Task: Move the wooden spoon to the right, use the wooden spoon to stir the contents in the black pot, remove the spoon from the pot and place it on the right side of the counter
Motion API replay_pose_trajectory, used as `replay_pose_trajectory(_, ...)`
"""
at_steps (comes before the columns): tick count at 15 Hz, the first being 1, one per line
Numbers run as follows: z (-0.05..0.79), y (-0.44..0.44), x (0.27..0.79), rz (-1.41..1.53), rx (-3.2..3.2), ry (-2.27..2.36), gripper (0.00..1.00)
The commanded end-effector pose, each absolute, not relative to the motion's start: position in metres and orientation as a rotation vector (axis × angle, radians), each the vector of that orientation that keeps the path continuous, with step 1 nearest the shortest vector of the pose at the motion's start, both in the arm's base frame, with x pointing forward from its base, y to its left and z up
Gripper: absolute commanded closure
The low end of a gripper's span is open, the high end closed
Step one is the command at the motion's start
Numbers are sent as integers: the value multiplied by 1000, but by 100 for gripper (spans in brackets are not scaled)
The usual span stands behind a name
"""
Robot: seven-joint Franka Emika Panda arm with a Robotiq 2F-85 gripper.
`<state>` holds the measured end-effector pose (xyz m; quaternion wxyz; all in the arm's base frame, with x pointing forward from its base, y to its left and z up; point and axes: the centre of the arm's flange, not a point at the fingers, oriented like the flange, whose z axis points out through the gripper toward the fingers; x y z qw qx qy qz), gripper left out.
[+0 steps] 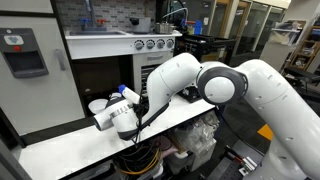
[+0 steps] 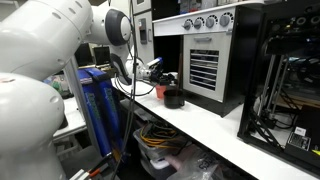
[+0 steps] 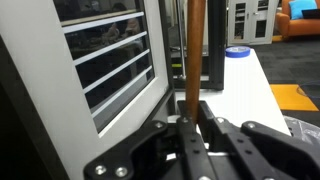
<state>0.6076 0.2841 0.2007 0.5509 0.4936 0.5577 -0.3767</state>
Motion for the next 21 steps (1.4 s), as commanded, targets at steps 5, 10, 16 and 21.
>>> replay_pose_trajectory(5,195,275,606,-930,1138,1306,97)
replay_pose_trajectory(10,195,290,611,-893,1169,1331,97)
replay_pose_trajectory(16,198,306,608,-856,1188,1357,97)
replay_pose_trajectory(21,199,313,608,-836,1192,1372,97)
